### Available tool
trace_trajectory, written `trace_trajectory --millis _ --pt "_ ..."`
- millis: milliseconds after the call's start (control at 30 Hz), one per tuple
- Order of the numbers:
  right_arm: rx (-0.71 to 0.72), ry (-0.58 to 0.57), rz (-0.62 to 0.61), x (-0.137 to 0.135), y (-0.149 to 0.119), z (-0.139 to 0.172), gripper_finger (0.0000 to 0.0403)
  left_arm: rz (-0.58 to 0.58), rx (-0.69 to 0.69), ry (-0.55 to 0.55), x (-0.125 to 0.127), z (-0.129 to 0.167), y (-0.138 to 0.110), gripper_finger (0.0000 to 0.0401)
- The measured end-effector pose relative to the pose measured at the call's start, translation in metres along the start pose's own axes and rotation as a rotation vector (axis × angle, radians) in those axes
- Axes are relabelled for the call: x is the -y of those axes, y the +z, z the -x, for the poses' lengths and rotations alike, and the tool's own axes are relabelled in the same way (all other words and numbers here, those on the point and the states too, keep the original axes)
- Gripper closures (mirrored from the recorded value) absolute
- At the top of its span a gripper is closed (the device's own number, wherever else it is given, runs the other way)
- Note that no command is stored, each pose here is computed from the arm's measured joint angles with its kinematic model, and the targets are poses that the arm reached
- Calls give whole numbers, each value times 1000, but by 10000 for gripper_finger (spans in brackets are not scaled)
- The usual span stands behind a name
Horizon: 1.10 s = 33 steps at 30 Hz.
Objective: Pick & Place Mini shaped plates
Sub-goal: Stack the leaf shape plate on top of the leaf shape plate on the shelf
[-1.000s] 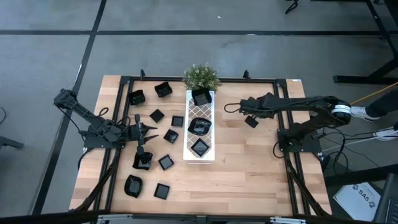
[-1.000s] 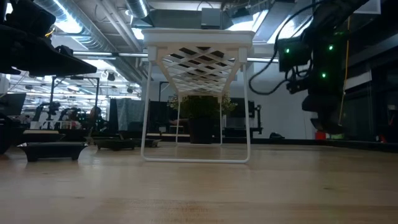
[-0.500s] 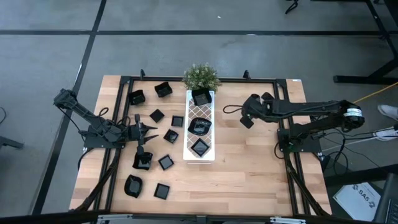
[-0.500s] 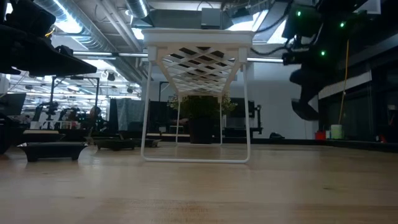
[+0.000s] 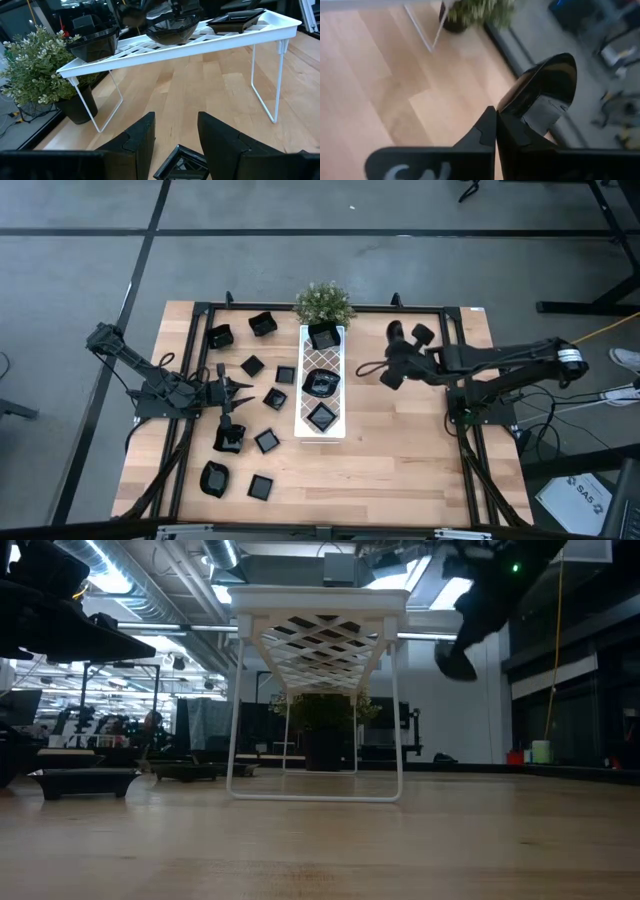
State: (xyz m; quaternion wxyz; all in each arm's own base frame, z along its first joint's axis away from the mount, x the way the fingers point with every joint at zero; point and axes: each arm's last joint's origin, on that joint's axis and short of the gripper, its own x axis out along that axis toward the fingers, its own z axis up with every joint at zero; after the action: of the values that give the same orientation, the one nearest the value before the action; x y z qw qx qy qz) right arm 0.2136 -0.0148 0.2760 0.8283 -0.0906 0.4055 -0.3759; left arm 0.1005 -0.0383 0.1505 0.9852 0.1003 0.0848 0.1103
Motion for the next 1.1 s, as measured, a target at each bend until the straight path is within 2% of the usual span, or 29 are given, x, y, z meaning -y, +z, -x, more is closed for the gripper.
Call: trace_trajectory --millis 300,600,733,933,1033,1100 --pt "201 -91 239 -12 20 31 400 0 0 0 0 0 0 258" --pt "337 -87 447 -28 35 40 400 0 0 0 0 0 0 258" --pt "393 -22 563 -37 40 40 400 0 0 0 0 0 0 258" --pt "523 138 756 -56 49 36 399 0 0 0 0 0 0 258" --pt "586 171 874 -64 52 34 394 0 0 0 0 0 0 258" --pt "604 162 903 -67 54 32 392 0 0 0 0 0 0 258"
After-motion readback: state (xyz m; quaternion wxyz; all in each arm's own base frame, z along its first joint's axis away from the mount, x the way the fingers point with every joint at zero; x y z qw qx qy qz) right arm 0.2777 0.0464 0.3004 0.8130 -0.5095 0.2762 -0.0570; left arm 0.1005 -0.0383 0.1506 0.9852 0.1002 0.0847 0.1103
